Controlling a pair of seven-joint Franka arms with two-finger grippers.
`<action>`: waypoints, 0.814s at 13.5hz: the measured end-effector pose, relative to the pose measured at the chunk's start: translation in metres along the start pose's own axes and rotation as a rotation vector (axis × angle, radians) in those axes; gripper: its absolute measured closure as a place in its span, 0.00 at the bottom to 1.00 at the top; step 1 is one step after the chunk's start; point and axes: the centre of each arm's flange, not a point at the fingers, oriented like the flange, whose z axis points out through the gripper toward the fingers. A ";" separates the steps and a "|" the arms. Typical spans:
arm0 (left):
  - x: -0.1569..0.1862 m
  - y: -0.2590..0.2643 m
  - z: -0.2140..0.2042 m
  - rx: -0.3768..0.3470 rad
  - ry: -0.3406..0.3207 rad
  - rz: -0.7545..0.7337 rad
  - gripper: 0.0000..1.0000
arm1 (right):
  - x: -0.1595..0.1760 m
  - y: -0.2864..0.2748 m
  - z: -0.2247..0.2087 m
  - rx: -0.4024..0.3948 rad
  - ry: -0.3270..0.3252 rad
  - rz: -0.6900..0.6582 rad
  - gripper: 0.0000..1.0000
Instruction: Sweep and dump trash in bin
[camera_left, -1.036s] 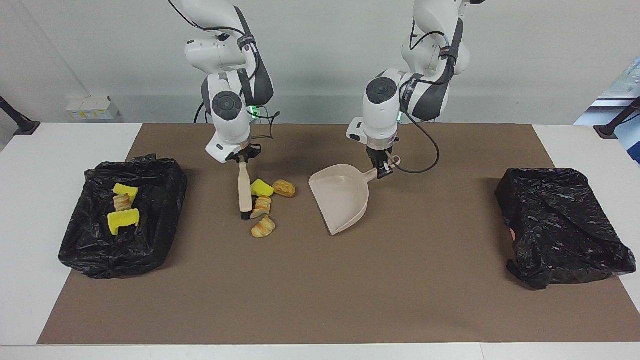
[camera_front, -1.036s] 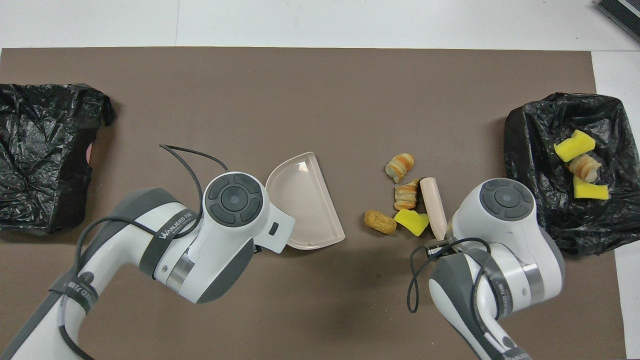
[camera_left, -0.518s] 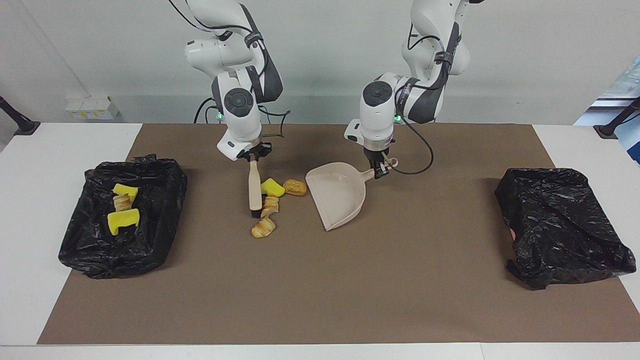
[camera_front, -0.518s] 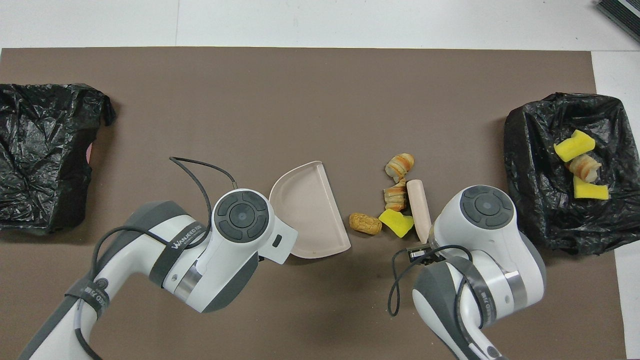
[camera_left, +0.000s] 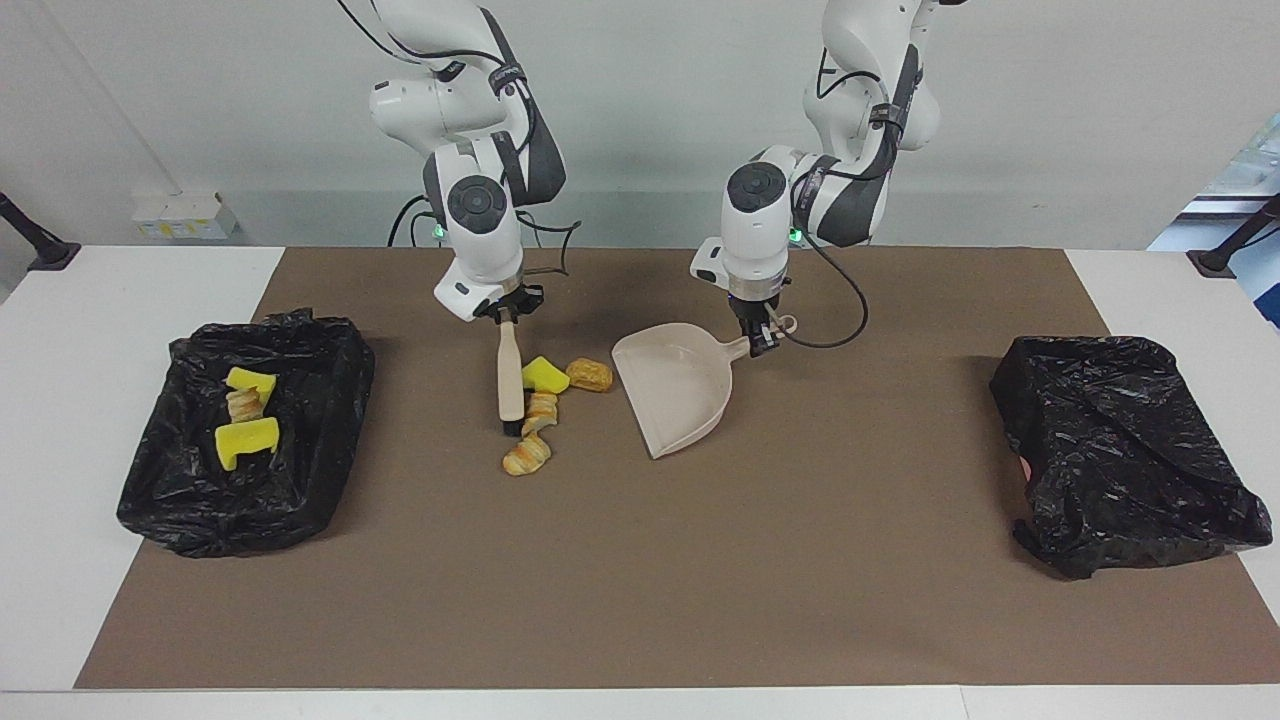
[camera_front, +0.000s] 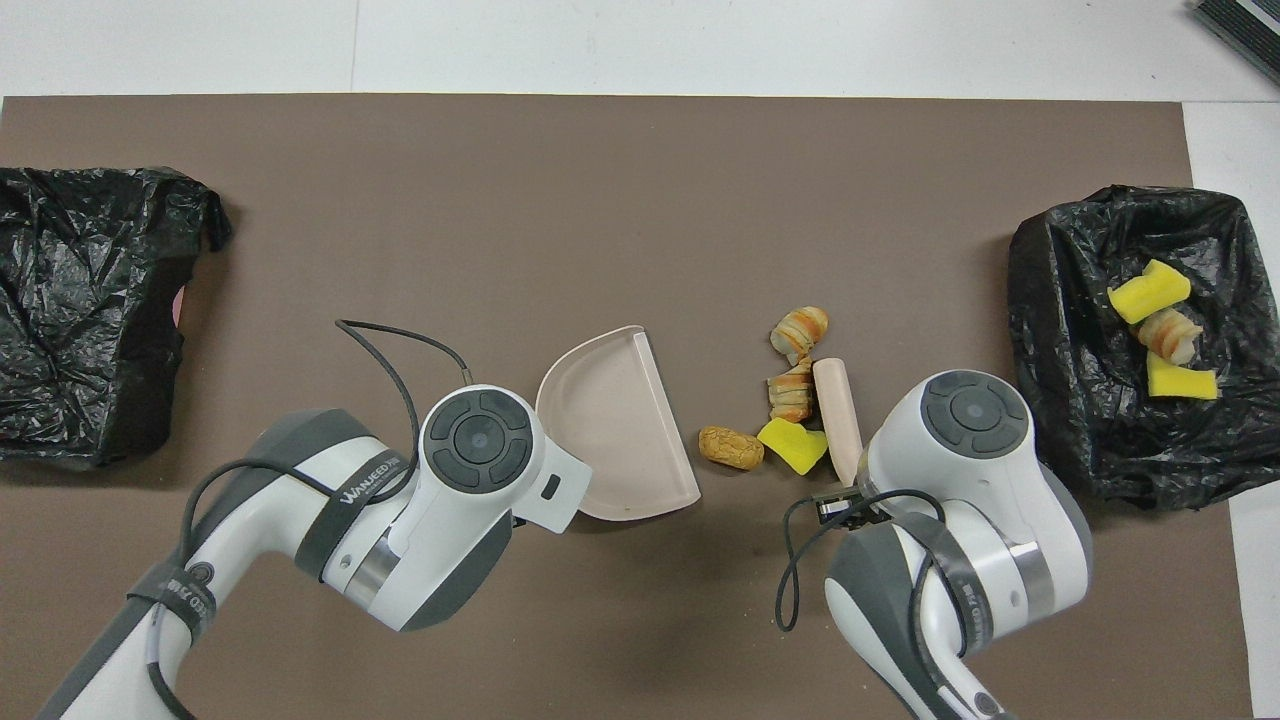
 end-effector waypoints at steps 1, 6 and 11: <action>0.000 0.000 0.000 0.000 0.000 0.000 0.68 | 0.000 0.000 0.000 0.000 0.000 0.000 0.74; -0.001 0.000 0.001 0.002 0.003 -0.001 0.68 | 0.000 0.000 0.000 0.000 0.000 0.000 0.74; -0.001 0.000 0.001 0.004 0.006 -0.001 0.68 | 0.000 0.000 0.000 0.000 0.000 0.000 0.74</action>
